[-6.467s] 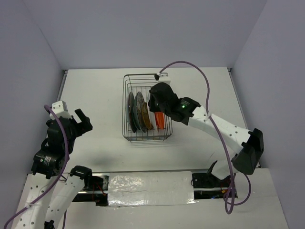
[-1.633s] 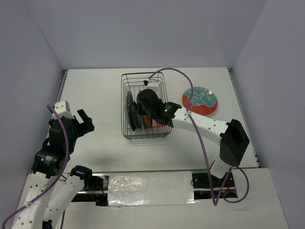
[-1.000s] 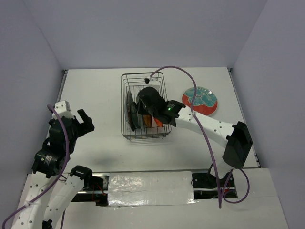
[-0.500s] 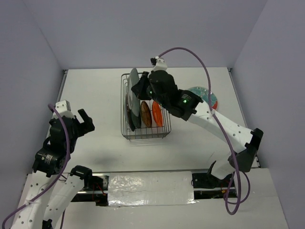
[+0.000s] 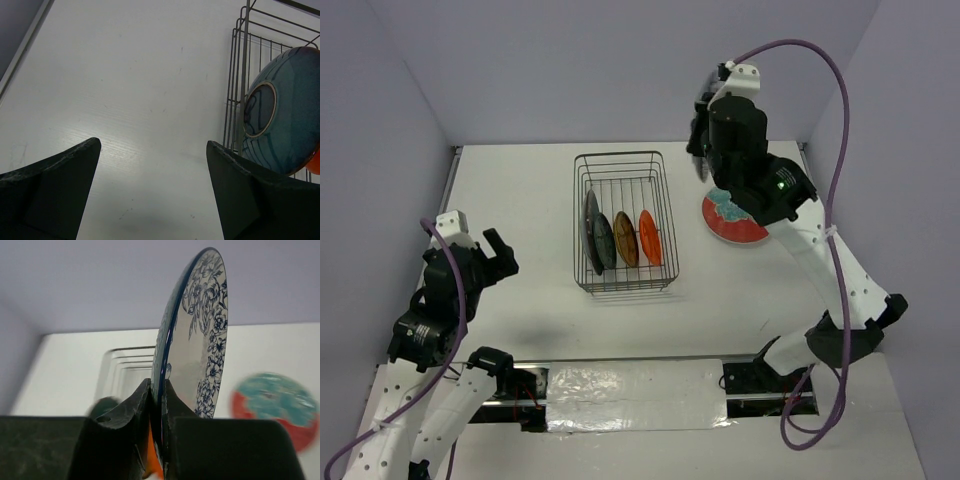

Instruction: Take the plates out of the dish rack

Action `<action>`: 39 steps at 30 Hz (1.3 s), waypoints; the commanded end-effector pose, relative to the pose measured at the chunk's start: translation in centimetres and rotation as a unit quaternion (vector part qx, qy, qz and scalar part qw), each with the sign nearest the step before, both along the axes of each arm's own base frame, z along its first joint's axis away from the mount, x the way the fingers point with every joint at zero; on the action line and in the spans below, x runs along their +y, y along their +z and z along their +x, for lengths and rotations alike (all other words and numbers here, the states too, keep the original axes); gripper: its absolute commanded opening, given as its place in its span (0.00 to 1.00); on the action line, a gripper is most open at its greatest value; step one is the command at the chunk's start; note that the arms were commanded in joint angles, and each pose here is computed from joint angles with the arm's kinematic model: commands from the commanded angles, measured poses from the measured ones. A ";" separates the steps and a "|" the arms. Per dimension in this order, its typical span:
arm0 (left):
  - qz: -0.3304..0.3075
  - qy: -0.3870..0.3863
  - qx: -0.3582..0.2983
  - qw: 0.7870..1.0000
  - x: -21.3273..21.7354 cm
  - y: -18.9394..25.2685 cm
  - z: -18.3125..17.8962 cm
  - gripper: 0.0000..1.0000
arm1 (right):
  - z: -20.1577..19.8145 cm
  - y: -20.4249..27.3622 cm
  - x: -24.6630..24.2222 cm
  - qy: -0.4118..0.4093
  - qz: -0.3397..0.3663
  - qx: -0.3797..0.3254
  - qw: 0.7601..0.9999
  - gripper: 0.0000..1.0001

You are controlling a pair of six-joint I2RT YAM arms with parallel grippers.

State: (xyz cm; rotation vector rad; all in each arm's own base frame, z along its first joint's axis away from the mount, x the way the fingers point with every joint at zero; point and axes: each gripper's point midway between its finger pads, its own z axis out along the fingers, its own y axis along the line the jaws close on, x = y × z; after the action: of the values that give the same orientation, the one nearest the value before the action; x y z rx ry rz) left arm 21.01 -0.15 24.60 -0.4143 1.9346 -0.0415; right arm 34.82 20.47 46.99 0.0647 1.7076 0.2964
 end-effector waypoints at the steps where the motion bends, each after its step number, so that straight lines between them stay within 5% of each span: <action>1: -0.007 -0.001 -0.027 1.000 -0.2 1.1 0.4 1.00 | 2.7 -4.6 -7.4 -0.139 -0.134 0.035 0.981 0.00; 8: -0.005 -0.004 -0.020 1.000 -0.3 0.9 0.6 1.00 | 6.5 -13.1 -14.9 -0.219 -0.183 0.118 0.951 0.00; 18: -0.007 -0.002 -0.028 1.000 -0.2 1.2 0.3 1.00 | 11.1 -20.9 -14.2 -0.199 -0.220 0.198 0.934 0.00; 27: -0.010 -0.006 -0.035 0.999 -0.4 1.4 0.0 0.99 | 12.5 -27.3 -14.8 -0.227 -0.278 0.269 0.894 0.00; 39: -0.010 -0.008 -0.035 0.999 -0.4 1.4 0.0 0.99 | 11.8 -34.4 -14.9 -0.213 -0.315 0.333 0.863 0.17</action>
State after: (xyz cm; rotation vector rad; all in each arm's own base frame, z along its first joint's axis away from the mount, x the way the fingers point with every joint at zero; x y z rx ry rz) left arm 20.65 -0.57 24.99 -0.3924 1.9170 -0.0682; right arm 46.12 6.38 13.24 0.0396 2.3537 -0.6286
